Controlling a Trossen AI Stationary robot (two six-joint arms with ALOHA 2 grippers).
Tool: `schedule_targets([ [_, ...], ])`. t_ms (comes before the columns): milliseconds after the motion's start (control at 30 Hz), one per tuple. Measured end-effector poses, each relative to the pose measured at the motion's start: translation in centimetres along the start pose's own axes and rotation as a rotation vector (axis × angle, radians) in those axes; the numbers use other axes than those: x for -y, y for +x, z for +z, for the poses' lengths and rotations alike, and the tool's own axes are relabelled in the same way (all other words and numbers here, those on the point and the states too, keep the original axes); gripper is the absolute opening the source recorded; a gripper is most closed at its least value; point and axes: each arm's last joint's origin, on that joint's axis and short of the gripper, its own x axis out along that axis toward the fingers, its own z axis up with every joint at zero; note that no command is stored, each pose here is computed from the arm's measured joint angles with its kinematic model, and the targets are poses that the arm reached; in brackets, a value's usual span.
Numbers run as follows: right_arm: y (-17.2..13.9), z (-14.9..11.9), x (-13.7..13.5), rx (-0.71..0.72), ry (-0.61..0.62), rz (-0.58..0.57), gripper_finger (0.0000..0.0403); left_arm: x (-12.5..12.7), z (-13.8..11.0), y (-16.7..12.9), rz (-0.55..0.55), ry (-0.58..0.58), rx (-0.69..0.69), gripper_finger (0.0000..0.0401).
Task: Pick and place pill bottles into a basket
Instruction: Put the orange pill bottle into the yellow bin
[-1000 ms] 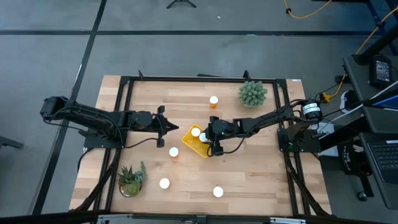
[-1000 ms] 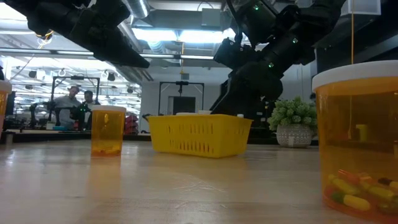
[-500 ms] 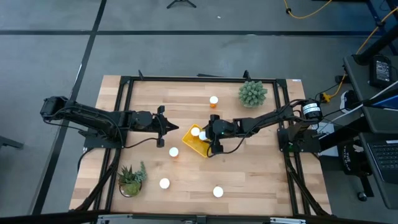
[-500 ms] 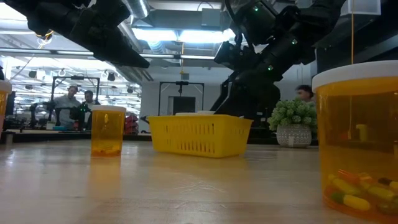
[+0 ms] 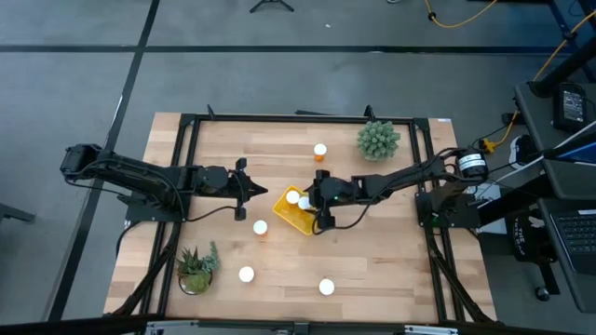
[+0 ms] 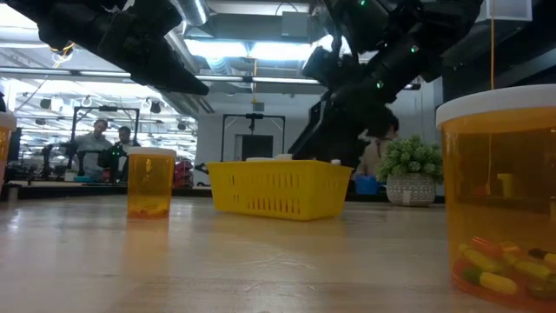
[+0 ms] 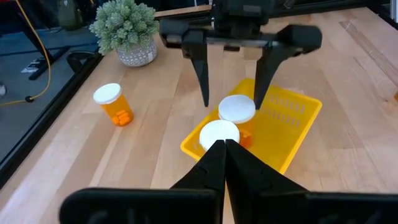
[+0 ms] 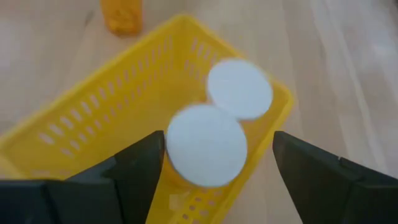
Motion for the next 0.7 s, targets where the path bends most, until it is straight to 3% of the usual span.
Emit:
schedule_targets([
  [467, -6.4, 2.9, 1.0, 0.103, 0.045, 0.034, 0.0302, 0.0, -0.1, 0.0, -0.007, 0.010, -0.007, 0.0003],
  [700, -8.8, 2.4, 1.4, 0.061, 0.088, 0.008, 0.0302, 0.1, -0.2, 0.0, -0.049, 0.022, -0.017, 0.0006],
])
